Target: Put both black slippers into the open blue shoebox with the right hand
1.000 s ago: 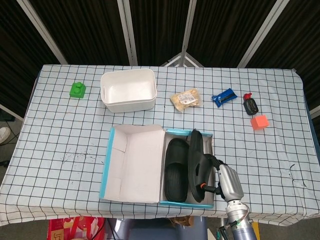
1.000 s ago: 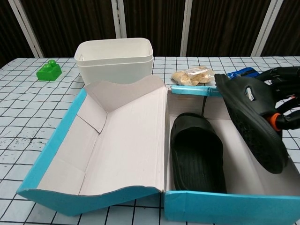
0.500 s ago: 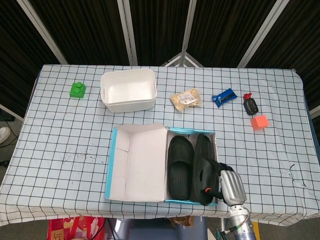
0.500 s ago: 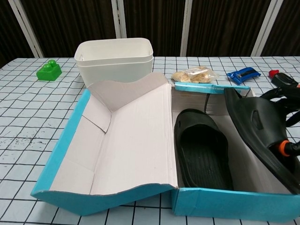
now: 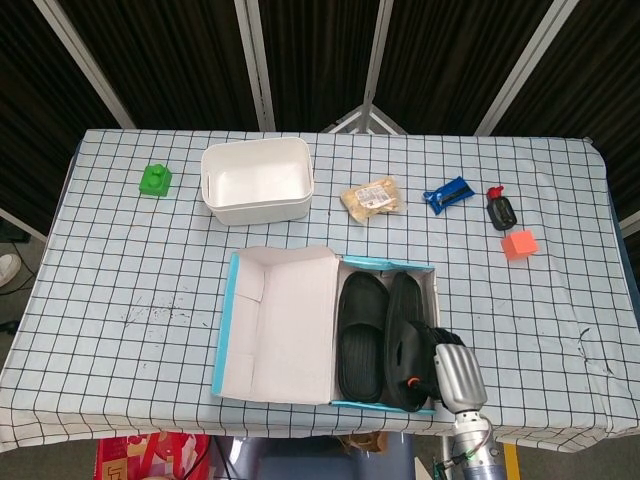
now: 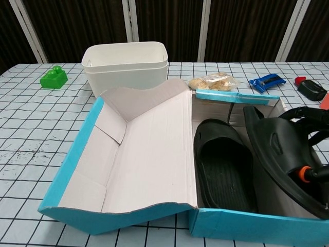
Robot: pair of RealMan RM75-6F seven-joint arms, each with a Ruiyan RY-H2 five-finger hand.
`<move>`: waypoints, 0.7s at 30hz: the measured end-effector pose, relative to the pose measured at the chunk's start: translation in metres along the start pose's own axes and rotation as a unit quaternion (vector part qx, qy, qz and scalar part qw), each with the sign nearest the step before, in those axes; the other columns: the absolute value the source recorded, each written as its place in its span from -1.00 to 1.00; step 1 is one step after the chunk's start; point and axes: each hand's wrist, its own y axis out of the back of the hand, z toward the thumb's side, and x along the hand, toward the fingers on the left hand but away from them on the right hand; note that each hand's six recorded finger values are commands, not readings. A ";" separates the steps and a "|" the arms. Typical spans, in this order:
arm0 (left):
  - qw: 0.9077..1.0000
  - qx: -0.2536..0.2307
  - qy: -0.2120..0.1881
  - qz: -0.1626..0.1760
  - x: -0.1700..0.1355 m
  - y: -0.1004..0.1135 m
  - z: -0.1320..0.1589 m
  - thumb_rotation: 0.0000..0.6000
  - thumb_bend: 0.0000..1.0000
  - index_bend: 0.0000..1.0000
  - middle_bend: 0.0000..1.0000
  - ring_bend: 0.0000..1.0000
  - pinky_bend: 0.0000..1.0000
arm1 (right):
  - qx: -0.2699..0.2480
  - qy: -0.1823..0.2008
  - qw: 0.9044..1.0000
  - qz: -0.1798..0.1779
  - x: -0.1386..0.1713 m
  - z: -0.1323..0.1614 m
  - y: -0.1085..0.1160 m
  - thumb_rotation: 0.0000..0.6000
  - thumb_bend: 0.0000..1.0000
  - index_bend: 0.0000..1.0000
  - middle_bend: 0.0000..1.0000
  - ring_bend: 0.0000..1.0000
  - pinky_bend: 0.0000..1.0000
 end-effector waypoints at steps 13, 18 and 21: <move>1.000 -0.002 0.003 -0.002 0.000 0.000 -0.001 1.00 -0.11 -0.86 -1.00 -1.00 -0.97 | 0.134 0.035 0.990 -0.029 -0.002 0.010 -0.014 1.00 0.16 0.04 -0.16 -0.30 -0.31; 1.000 -0.004 0.003 -0.001 0.000 0.001 -0.002 1.00 -0.11 -0.86 -1.00 -1.00 -0.97 | 0.198 0.045 0.979 -0.027 0.000 0.014 -0.020 1.00 0.16 0.07 -0.16 -0.30 -0.31; 1.000 -0.005 0.004 -0.001 0.000 0.002 -0.002 1.00 -0.11 -0.86 -1.00 -1.00 -0.97 | 0.224 0.046 0.973 -0.019 0.001 0.015 -0.024 1.00 0.17 0.10 -0.16 -0.30 -0.31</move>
